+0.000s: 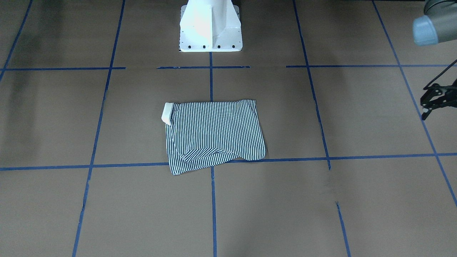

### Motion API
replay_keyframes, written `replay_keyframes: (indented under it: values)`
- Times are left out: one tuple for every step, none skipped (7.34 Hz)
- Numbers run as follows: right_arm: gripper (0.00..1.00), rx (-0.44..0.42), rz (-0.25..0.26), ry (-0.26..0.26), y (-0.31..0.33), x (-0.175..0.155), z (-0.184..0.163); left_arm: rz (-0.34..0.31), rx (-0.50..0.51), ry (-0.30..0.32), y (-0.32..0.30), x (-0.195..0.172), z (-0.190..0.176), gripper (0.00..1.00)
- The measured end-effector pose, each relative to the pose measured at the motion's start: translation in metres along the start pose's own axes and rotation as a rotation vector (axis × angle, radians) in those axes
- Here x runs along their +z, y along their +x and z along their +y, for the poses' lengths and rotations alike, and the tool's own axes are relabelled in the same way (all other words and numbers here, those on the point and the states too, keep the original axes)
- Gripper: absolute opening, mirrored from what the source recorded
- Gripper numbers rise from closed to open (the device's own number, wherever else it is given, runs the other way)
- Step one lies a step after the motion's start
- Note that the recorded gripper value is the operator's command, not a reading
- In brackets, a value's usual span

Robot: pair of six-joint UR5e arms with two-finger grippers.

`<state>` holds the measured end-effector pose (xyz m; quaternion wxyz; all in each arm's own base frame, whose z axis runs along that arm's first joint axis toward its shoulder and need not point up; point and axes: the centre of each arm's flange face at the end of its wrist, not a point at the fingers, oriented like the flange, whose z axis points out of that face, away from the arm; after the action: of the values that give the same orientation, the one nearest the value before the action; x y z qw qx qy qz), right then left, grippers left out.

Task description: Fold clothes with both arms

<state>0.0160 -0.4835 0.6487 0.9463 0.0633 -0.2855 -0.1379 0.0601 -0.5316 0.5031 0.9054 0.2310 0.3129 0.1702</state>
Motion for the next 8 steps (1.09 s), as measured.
replay_keyframes:
  values:
    - [1.0, 0.057, 0.0, -0.015, 0.028, 0.006, 0.038, -0.008, -0.055, -0.046, -0.03, 0.01, 0.035, 1.0]
    - [1.0, 0.104, -0.006, -0.024, 0.047, 0.011, 0.065, -0.022, -0.124, -0.083, -0.065, 0.019, 0.065, 1.0]
    - [1.0, 0.138, -0.024, -0.037, 0.056, 0.019, 0.088, 0.002, -0.196, -0.109, -0.093, 0.024, 0.089, 1.0]
    - [1.0, 0.166, -0.067, -0.038, 0.056, 0.023, 0.101, 0.073, -0.257, -0.136, -0.107, 0.033, 0.108, 1.0]
    - [1.0, 0.206, -0.12, -0.022, 0.051, 0.017, 0.102, 0.138, -0.303, -0.159, -0.114, 0.042, 0.122, 1.0]
    - [1.0, 0.268, -0.145, -0.002, 0.045, 0.005, 0.096, 0.166, -0.327, -0.173, -0.117, 0.047, 0.128, 1.0]
    - [1.0, 0.326, -0.156, 0.016, 0.037, -0.008, 0.09, 0.176, -0.336, -0.183, -0.118, 0.049, 0.131, 1.0]
    - [1.0, 0.347, -0.158, 0.026, 0.031, -0.016, 0.086, 0.179, -0.343, -0.19, -0.119, 0.048, 0.129, 1.0]
